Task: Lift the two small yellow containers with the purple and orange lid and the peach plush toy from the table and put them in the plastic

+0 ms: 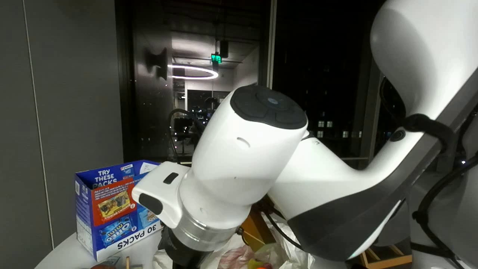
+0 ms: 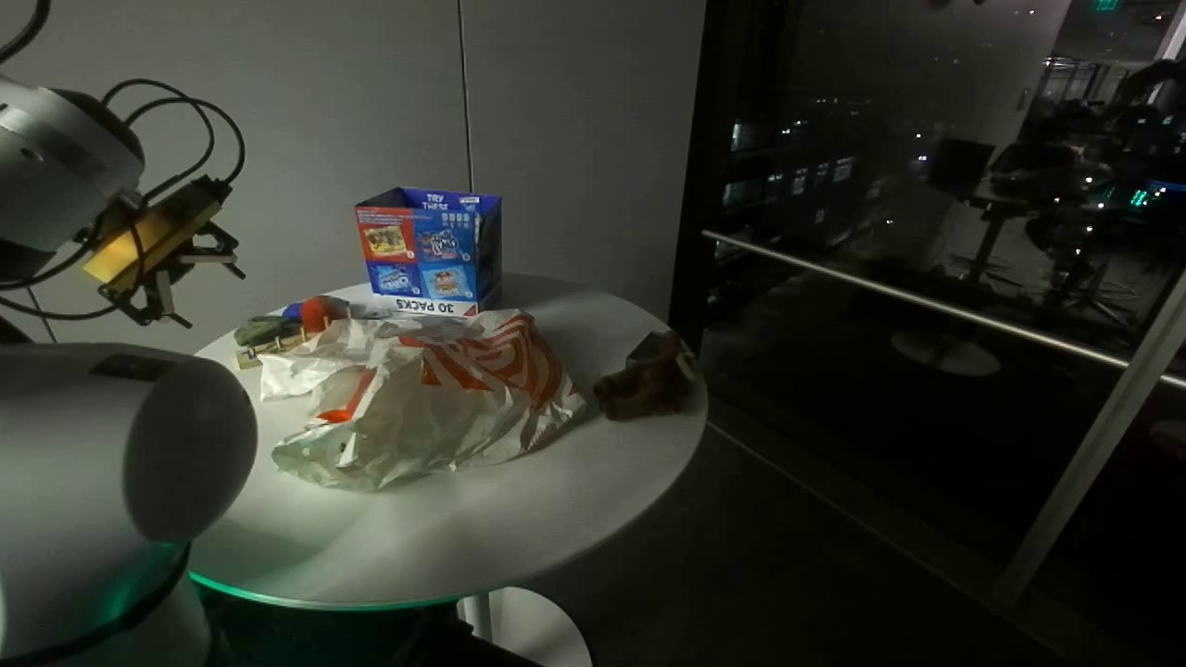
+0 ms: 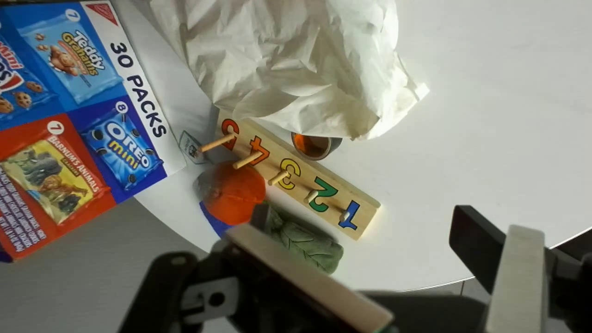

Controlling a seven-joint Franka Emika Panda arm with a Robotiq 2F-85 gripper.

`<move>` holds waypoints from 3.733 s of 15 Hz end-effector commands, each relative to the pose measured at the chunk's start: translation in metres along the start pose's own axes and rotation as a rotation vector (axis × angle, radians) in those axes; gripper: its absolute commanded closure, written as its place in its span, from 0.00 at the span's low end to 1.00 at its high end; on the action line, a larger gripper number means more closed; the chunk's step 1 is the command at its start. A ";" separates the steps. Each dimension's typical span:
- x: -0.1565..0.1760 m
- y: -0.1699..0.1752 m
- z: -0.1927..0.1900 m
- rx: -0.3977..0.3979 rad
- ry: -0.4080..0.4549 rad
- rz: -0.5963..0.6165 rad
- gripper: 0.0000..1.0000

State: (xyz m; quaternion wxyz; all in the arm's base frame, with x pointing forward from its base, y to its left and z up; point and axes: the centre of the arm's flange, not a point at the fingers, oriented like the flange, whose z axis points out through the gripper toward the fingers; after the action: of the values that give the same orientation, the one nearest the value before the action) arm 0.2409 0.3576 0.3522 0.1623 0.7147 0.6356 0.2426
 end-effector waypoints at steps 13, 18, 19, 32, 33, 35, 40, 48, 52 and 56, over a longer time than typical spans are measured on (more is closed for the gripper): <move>0.096 0.159 0.051 0.161 0.165 -0.016 0.00; 0.118 0.161 0.092 0.236 0.123 0.004 0.00; 0.118 0.161 0.098 0.241 0.111 -0.001 0.00; 0.123 0.126 0.174 0.199 -0.058 -0.146 0.00; 0.122 0.127 0.176 0.188 -0.066 -0.148 0.00; 0.122 0.129 0.177 0.155 -0.069 -0.159 0.00; 0.123 0.133 0.185 0.127 -0.135 -0.148 0.00; 0.117 0.141 0.202 0.164 -0.198 -0.110 0.00; 0.121 0.147 0.212 0.168 -0.188 -0.113 0.00; 0.123 0.153 0.216 0.168 -0.188 -0.100 0.26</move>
State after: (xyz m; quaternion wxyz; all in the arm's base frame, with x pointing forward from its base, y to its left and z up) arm 0.4823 0.4675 0.2683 0.1731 0.7121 0.6714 0.1103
